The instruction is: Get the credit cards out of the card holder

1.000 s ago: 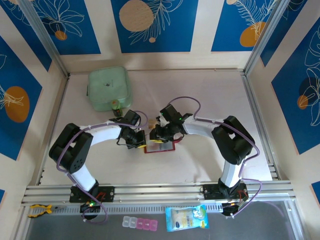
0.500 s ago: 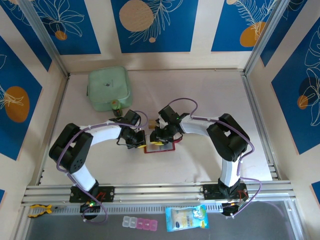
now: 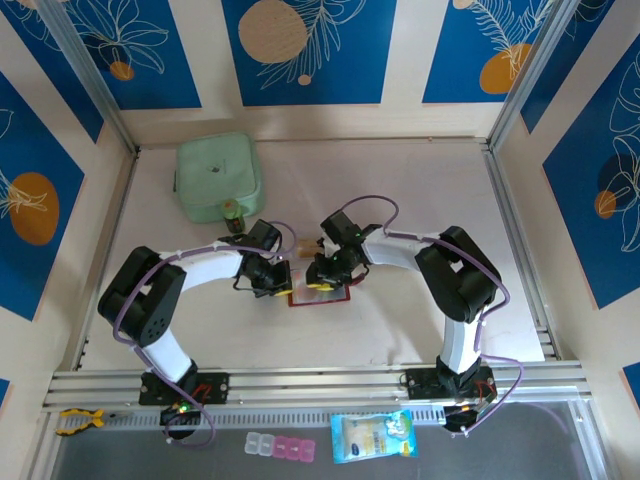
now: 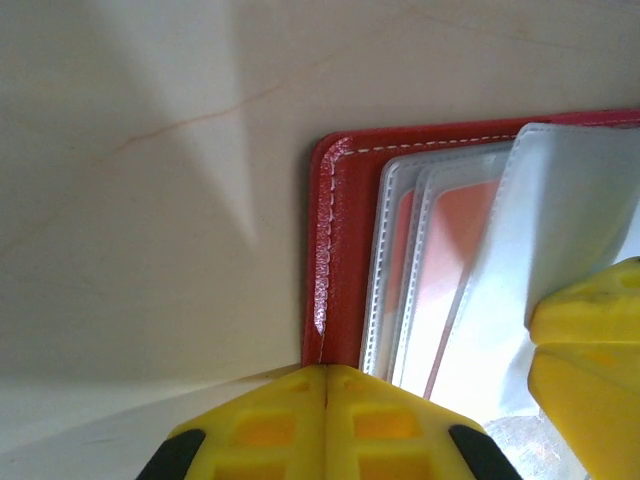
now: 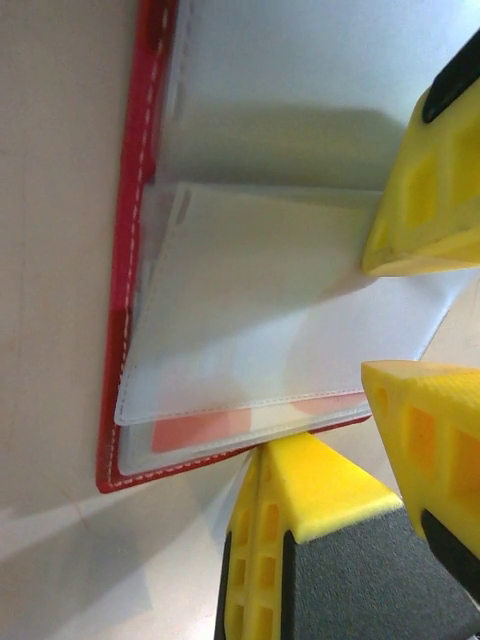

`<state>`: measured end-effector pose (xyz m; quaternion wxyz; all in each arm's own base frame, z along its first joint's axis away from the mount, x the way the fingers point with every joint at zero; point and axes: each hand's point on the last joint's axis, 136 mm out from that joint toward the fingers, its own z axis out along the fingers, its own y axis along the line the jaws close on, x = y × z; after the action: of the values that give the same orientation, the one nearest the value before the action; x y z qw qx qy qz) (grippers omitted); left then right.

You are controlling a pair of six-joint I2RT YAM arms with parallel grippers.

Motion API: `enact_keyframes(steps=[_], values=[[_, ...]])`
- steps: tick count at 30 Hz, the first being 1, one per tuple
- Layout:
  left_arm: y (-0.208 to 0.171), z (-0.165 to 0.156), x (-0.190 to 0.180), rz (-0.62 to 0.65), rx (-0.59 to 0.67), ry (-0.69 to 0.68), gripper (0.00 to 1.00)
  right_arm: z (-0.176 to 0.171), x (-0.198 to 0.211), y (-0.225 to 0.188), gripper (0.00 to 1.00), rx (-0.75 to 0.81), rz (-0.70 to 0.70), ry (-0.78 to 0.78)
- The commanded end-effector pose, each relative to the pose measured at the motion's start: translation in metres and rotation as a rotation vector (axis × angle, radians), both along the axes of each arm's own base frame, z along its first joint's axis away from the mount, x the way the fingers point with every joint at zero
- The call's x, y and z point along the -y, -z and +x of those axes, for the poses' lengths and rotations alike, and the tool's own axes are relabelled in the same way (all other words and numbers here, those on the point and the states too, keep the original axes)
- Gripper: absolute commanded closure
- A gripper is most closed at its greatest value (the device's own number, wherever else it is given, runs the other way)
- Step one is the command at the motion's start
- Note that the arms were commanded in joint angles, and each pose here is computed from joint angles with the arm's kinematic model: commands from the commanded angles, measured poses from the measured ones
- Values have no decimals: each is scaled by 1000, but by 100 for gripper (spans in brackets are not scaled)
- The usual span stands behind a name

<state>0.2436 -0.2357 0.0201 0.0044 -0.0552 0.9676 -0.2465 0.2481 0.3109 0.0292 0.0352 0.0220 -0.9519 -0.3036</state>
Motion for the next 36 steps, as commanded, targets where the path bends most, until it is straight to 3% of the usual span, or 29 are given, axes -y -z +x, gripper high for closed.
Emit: enact_keyframes(steps=[1, 20, 36], values=[[2, -5, -8, 59, -14, 13, 99, -4, 10, 0, 71, -4, -30, -4], [-39, 14, 10, -11, 51, 18, 96, -11, 8, -4, 75, -11, 72, -42], [-35, 10, 43, -92, 28, 33, 82, -13, 12, -3, 80, -23, 158, -39]])
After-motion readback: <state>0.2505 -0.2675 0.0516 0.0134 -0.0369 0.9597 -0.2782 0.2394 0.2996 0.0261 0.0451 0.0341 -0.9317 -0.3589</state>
